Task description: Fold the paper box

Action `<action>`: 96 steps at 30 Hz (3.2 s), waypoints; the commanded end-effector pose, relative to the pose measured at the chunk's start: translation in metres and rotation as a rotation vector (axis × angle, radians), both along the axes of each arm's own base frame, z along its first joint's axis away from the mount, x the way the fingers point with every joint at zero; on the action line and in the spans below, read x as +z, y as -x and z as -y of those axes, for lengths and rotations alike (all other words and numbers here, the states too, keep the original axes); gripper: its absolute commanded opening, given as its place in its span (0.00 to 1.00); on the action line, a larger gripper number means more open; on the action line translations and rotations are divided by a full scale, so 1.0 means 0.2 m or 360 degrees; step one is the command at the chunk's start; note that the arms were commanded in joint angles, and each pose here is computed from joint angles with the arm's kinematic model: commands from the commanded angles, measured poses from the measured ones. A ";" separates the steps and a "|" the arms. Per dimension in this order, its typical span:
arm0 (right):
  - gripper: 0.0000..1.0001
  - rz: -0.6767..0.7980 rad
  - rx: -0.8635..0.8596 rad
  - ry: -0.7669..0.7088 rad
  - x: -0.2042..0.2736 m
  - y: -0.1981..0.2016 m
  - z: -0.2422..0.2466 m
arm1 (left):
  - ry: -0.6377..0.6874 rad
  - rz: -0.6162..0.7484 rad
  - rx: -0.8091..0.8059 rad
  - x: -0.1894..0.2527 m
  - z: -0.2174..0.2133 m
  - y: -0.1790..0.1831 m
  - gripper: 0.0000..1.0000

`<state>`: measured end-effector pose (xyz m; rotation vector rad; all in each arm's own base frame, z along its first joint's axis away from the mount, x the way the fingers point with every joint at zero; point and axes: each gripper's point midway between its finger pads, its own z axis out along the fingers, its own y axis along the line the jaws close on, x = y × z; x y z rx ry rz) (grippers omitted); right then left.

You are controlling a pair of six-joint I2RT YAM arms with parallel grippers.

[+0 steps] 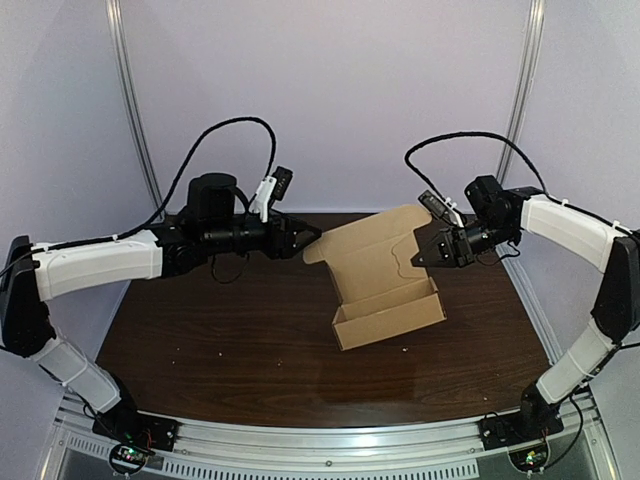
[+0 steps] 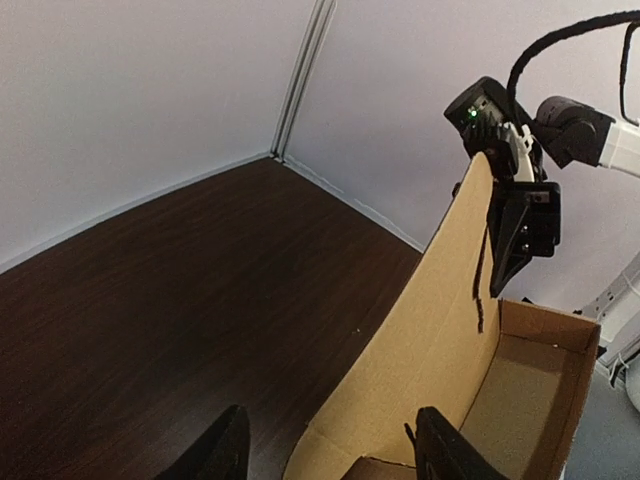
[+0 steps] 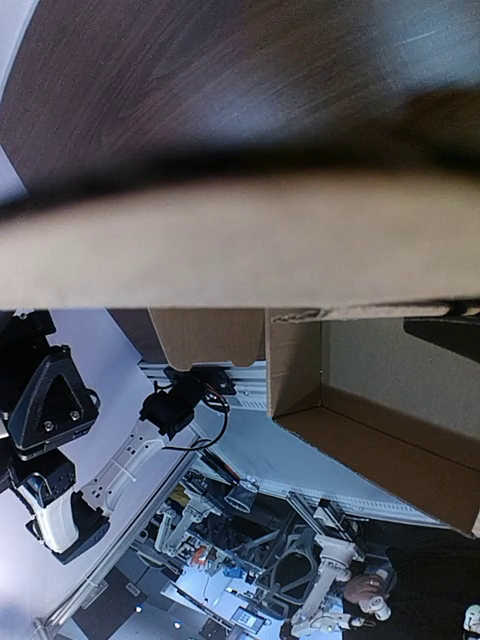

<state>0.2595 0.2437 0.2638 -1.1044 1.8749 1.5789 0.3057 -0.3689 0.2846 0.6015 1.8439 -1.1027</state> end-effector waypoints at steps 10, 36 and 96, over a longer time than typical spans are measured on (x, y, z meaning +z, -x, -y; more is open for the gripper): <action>0.00 0.0009 0.0050 0.0007 0.04 0.07 0.01 | -0.0305 -0.0108 -0.0150 -0.20 -0.01 0.07 0.48; 0.00 0.0087 -0.0043 0.0036 0.10 0.04 0.02 | -0.0136 -0.0210 -0.0073 -0.07 0.02 0.07 0.42; 0.69 0.1079 0.0489 0.0852 -0.02 -0.06 -0.38 | -0.0627 0.0015 -0.0478 -0.21 -0.04 0.34 0.00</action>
